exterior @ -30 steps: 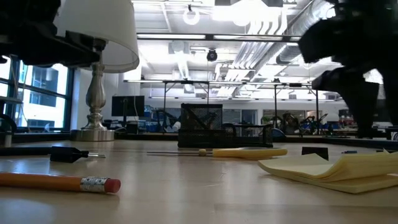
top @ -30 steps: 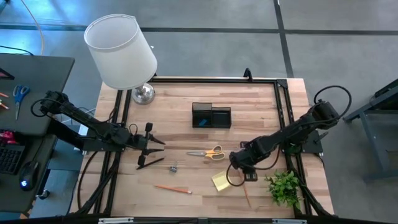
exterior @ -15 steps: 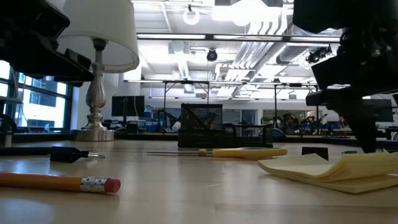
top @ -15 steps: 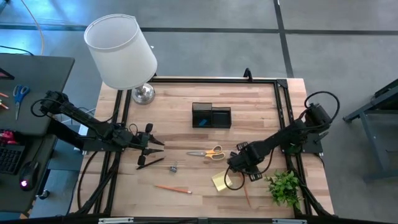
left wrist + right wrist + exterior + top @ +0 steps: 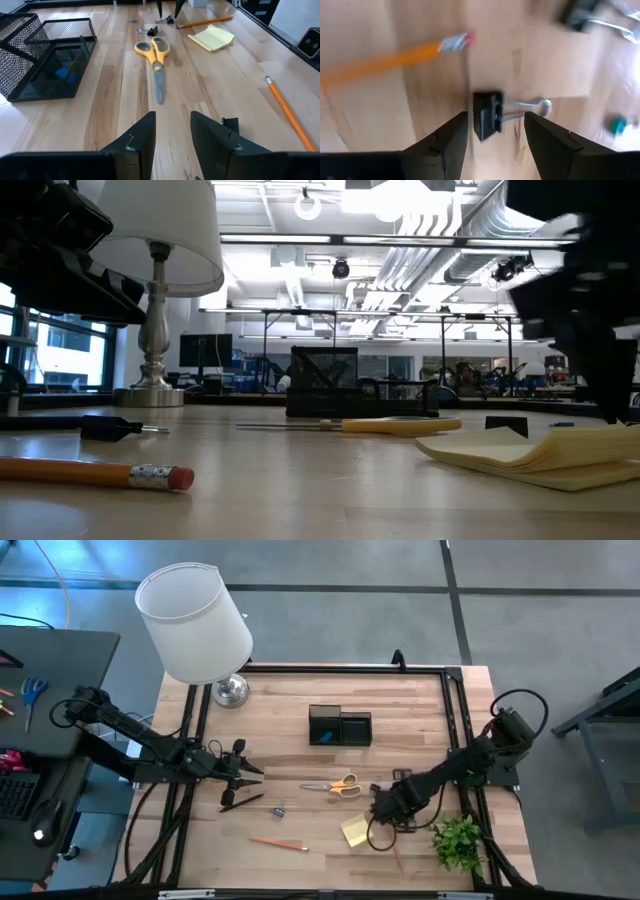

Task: Pick and place office supplies into organizer
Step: Put the bottom right black binder clip into the black desk organizer

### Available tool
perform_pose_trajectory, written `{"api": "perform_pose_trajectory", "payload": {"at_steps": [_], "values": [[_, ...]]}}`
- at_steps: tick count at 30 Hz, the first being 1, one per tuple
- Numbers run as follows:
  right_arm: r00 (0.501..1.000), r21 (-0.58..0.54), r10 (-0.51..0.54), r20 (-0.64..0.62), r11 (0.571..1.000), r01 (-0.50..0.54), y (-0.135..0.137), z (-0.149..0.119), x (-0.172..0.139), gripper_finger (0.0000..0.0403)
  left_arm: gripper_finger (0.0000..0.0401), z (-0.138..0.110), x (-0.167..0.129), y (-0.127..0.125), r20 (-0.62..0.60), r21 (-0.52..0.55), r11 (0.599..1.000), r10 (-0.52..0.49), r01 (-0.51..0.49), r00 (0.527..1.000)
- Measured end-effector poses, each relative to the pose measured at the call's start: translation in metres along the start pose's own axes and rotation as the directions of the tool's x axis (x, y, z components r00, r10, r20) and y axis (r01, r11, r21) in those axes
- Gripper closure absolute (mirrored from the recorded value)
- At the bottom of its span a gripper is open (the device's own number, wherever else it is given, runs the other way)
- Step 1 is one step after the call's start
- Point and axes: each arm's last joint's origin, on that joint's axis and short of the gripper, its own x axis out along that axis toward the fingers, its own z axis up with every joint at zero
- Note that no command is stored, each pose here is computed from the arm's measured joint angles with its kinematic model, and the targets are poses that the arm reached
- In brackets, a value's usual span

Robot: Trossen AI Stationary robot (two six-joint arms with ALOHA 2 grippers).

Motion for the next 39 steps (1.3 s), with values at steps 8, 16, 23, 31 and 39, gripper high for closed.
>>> {"api": "perform_pose_trajectory", "payload": {"at_steps": [8, 16, 23, 31, 39], "values": [[0.992, 0.642, 0.116, 0.040, 0.758, -0.114, 0.002, 0.023, -0.031, 0.0212, 0.0290, 0.005, 0.000, 0.000, 0.045, 0.039, 0.999, -0.004, 0.003, 0.999], [0.979, 0.924, 0.191, -0.066, 0.383, -0.012, 0.003, 0.012, -0.021, 0.0212, 0.0290, 0.006, 0.000, -0.001, 0.059, 0.170, 0.985, -0.006, -0.004, 0.998], [0.981, 0.944, 0.185, -0.054, 0.329, -0.010, -0.002, 0.011, -0.009, 0.0212, 0.0290, 0.012, -0.001, -0.001, 0.116, 0.275, 0.961, -0.010, -0.022, 0.993], [0.982, 0.944, 0.143, -0.124, 0.322, 0.072, -0.010, 0.002, -0.002, 0.0180, 0.0290, 0.014, -0.001, -0.001, 0.143, 0.319, 0.947, -0.012, -0.035, 0.990], [0.991, 0.974, 0.123, -0.043, 0.225, 0.015, -0.016, 0.008, 0.006, 0.0151, 0.0290, 0.015, -0.001, -0.001, 0.151, 0.336, 0.941, -0.013, -0.039, 0.988]]}}
